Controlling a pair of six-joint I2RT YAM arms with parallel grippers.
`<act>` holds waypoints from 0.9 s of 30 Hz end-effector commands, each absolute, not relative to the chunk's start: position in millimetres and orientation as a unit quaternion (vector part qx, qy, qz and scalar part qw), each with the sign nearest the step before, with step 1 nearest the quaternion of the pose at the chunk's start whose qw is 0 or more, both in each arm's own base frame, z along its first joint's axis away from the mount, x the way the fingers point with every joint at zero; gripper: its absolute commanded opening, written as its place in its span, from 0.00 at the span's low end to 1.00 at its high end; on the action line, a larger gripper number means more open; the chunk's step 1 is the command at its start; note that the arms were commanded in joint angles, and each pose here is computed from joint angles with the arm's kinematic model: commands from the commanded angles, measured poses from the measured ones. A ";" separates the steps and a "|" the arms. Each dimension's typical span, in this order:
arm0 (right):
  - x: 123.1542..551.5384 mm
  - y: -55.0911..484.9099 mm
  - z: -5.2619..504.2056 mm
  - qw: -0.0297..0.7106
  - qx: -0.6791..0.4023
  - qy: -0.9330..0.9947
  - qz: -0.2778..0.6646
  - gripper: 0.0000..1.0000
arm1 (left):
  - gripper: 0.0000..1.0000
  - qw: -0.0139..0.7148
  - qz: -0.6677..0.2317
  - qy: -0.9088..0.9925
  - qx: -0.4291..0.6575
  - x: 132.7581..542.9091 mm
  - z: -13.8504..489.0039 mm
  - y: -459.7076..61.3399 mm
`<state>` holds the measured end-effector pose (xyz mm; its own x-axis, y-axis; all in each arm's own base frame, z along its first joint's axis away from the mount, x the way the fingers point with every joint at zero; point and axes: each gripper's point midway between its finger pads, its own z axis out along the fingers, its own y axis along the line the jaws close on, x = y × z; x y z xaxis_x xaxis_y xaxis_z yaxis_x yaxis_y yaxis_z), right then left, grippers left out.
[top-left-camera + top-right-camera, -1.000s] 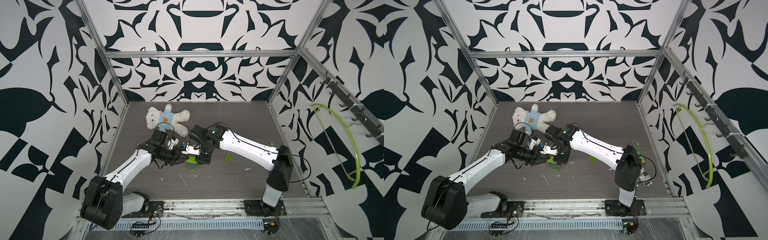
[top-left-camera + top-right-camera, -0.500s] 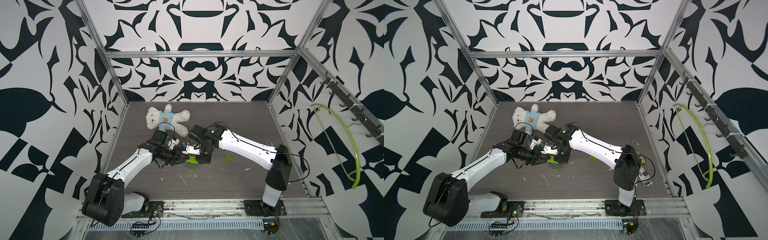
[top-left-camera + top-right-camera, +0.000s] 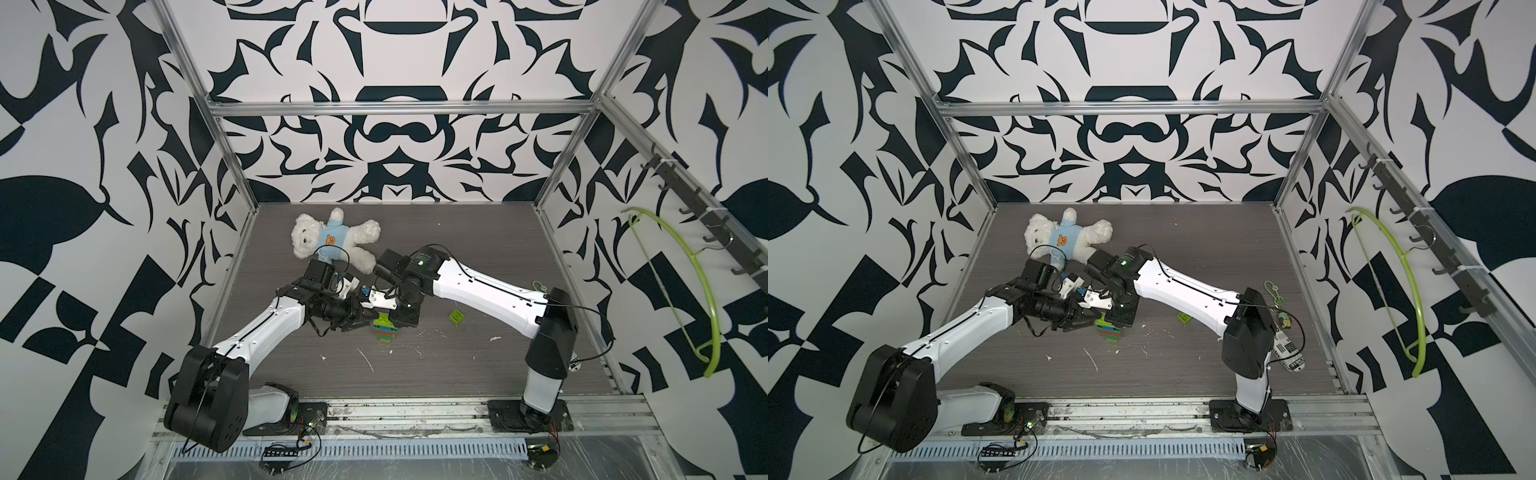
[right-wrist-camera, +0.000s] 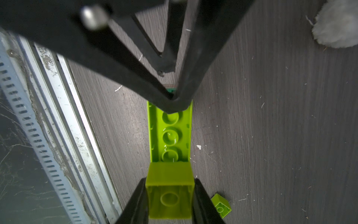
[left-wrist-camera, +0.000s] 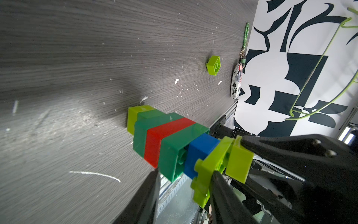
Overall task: Assemble a carrot with lego
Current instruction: Assemble the lego brick with the lego brick.
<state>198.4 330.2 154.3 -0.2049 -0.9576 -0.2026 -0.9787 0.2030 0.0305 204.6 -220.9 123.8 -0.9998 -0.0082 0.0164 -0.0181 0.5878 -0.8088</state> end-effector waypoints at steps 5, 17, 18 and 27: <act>196.4 325.7 156.8 0.063 -0.638 0.765 0.064 0.21 | 0.47 0.015 0.444 -0.896 0.006 199.6 115.4 -218.4; 192.5 317.0 137.5 0.021 -0.652 0.757 0.041 0.21 | 0.46 0.014 0.436 -0.900 0.009 200.0 112.1 -216.4; 191.9 316.6 135.9 0.016 -0.654 0.755 0.038 0.21 | 0.45 0.015 0.436 -0.900 0.009 199.7 111.9 -216.3; 192.7 322.6 124.2 -0.004 -0.663 0.749 0.016 0.19 | 0.45 0.013 0.435 -0.900 0.009 202.1 110.8 -216.9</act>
<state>198.9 330.7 150.2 -0.1449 -0.9822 -0.1192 -0.9893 0.1456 0.0028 204.4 -221.0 123.7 -1.0000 -0.0022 0.0094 -0.0089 0.5881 -0.8087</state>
